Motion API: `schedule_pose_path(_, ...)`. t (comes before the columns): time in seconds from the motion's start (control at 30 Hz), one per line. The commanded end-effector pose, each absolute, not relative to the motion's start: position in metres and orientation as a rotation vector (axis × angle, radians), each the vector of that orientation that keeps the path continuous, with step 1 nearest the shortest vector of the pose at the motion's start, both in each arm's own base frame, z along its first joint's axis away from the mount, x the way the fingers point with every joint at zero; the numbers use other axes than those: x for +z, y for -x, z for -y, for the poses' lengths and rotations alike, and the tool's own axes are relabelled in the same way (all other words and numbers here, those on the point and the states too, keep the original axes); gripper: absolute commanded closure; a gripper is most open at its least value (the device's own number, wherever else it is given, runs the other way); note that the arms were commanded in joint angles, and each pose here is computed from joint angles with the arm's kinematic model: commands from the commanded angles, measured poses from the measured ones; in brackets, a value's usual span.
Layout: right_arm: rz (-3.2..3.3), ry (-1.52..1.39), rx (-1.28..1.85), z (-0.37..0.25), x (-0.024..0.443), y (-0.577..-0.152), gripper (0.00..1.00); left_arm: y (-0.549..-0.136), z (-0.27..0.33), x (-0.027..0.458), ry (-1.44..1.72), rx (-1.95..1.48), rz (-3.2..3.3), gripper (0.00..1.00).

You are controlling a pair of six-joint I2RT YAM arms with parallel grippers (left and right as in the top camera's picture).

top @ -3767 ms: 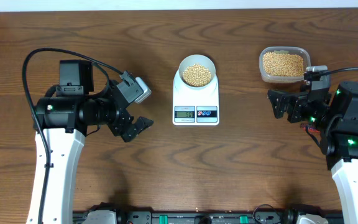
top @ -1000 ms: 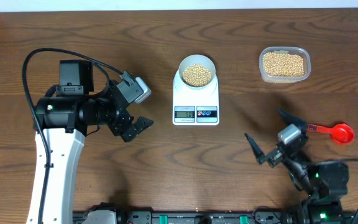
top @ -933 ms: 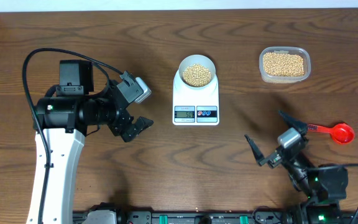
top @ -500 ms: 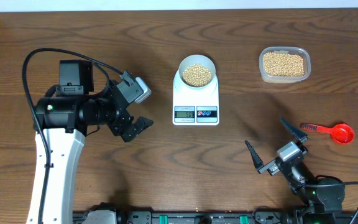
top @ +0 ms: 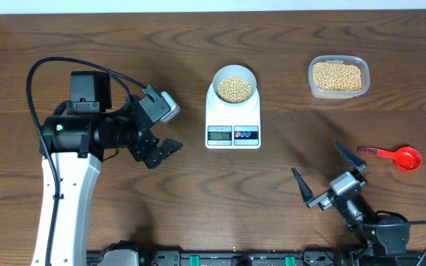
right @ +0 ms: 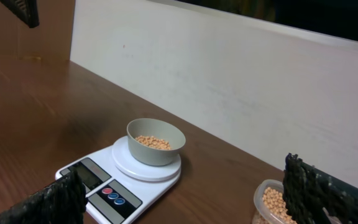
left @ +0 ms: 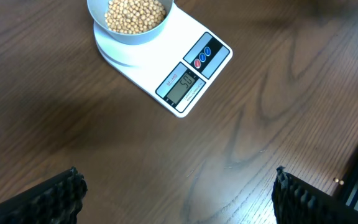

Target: Scoop item into bowl and weigh 50g on scale

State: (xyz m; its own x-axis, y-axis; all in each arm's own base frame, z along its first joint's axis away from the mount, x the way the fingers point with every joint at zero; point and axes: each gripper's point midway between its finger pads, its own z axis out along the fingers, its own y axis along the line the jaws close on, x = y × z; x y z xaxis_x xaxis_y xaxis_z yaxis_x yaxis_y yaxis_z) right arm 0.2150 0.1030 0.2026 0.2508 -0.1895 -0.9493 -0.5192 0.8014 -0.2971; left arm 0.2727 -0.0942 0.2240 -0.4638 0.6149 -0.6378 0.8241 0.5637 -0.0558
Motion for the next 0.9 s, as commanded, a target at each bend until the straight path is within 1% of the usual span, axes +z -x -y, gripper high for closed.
schedule_pose_path(0.0,-1.314,0.657,0.243,-0.104,0.202,-0.214,0.01,-0.276,0.093,0.228,-1.163,-0.465,-2.217,0.02)
schedule_pose_path(0.23,-1.397,0.683,0.230,-0.103,0.180,-0.217,0.01,-0.276,0.093,0.228,-1.163,-0.464,-2.217,0.02)
schedule_pose_path(0.43,-1.485,0.637,0.193,-0.093,0.164,-0.223,0.01,-0.276,0.093,0.228,-1.163,-0.465,-2.217,0.02)
schedule_pose_path(0.87,-1.528,0.542,0.185,-0.082,0.163,-0.228,0.01,-0.276,0.093,0.228,-1.163,-0.464,-2.217,0.02)
